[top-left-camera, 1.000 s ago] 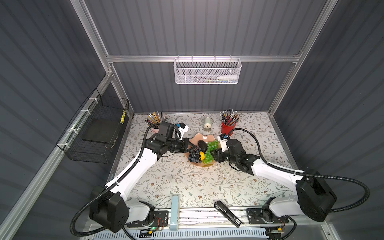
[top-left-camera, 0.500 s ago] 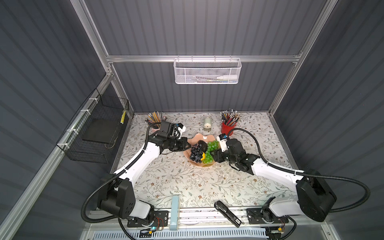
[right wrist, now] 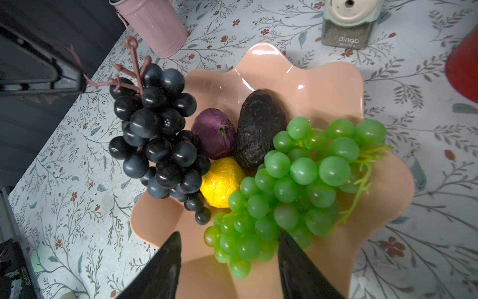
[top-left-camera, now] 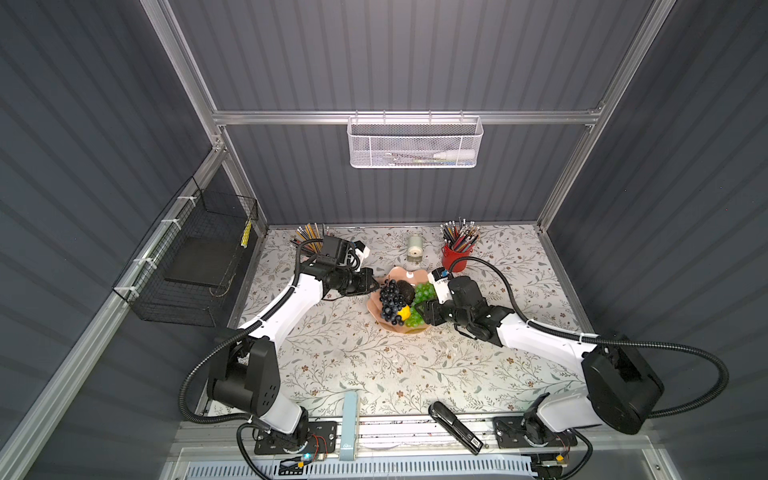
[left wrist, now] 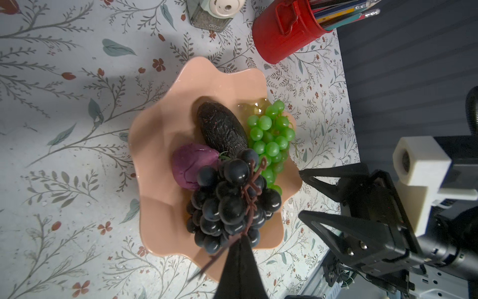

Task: Place and organize the fake fruits in the fruit bowl
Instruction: 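Lift the black grapes and carry them over the bowl with the left gripper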

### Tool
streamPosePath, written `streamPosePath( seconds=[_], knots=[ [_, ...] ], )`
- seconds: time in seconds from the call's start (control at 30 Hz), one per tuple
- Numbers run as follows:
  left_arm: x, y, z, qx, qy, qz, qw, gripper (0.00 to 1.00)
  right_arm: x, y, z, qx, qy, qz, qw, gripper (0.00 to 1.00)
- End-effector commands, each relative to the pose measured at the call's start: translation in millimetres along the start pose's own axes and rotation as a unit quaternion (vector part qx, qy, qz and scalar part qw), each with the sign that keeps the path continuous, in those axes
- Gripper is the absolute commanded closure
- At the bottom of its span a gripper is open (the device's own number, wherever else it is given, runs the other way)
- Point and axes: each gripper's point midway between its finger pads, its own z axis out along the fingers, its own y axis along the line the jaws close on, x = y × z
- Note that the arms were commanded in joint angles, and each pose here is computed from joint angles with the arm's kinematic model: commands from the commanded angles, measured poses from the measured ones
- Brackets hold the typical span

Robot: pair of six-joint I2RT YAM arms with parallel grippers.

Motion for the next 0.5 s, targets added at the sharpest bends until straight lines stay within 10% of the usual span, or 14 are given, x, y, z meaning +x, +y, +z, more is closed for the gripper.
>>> streamPosePath(
  seconds=[0.0,0.47],
  knots=[
    [-12,-2,-8,-0.008,-0.011,0.021,1.000,1.00,-19,17,4,-0.028,-0.019,-0.007,0.999,0.40],
    [-26,1,-15,-0.027,-0.023,0.035,0.999,1.00,-16,69,47,-0.097,0.013,-0.026,0.995,0.45]
  ],
)
